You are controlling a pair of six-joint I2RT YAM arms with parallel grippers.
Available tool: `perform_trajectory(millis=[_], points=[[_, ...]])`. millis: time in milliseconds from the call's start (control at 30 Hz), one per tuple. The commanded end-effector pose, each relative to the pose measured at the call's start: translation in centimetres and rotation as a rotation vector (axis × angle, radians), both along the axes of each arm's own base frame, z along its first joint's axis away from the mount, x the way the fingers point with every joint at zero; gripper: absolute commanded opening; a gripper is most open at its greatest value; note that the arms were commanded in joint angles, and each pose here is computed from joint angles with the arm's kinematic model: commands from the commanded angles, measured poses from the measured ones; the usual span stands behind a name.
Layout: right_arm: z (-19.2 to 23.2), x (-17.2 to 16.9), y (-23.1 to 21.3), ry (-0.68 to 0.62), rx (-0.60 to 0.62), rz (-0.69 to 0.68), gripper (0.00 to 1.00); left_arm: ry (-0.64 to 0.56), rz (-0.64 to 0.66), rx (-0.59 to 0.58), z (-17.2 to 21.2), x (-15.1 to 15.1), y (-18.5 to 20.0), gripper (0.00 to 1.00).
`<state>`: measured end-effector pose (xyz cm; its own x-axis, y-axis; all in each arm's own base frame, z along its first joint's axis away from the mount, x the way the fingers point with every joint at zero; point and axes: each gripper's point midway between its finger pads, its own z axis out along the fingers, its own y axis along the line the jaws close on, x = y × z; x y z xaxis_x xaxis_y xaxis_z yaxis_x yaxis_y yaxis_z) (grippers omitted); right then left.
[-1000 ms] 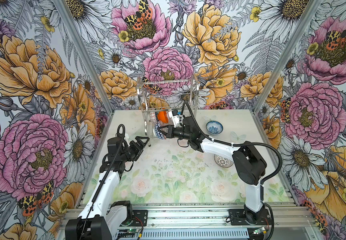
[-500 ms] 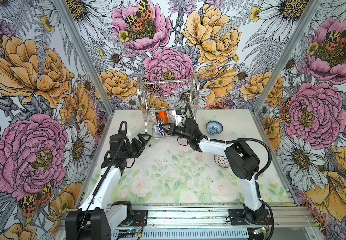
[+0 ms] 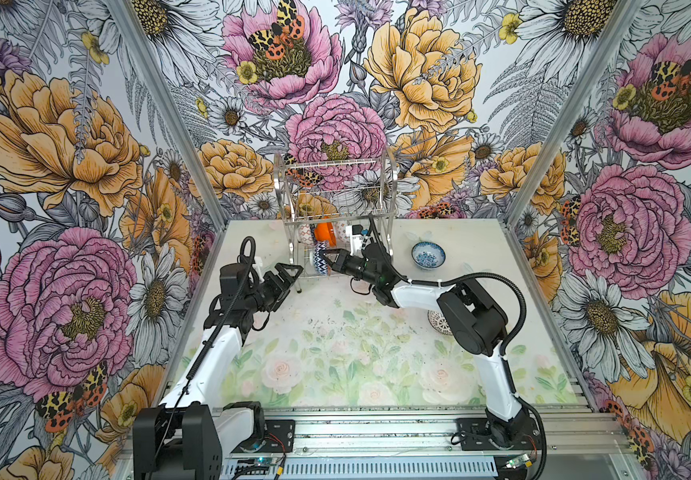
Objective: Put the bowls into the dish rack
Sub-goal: 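Lower the orange-patterned bowl on edge into the rack beside the blue-patterned bowl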
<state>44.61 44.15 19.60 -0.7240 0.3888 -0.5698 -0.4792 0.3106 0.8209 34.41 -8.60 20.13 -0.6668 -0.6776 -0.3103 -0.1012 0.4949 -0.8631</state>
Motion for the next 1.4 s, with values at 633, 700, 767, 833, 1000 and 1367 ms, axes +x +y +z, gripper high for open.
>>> perform_trajectory(millis=[633, 700, 767, 833, 1000, 1367], points=[[0.4, 1.8, 2.6, -0.025, 0.05, -0.03, 0.0, -0.086, -0.099, -0.009, 2.4, 1.1, -1.0, 0.99], [0.3, 1.9, 2.8, -0.019, 0.06, -0.028, 0.0, -0.084, -0.093, -0.011, 2.3, 1.1, -0.8, 0.99], [0.3, 1.9, 3.3, -0.016, 0.068, -0.02, 0.0, -0.081, -0.086, -0.012, 2.1, 1.1, -0.5, 0.99], [0.1, 2.0, 3.5, -0.012, 0.073, -0.016, 0.0, -0.074, -0.085, -0.019, 1.9, 1.0, -0.5, 0.99], [0.0, 2.1, 4.2, -0.01, 0.083, -0.005, 0.0, -0.068, -0.081, -0.026, 1.7, 1.1, -0.3, 0.99], [-0.1, 2.3, 5.3, -0.003, 0.12, 0.023, 0.0, -0.063, -0.076, -0.029, 1.4, 1.1, -0.2, 0.99]])
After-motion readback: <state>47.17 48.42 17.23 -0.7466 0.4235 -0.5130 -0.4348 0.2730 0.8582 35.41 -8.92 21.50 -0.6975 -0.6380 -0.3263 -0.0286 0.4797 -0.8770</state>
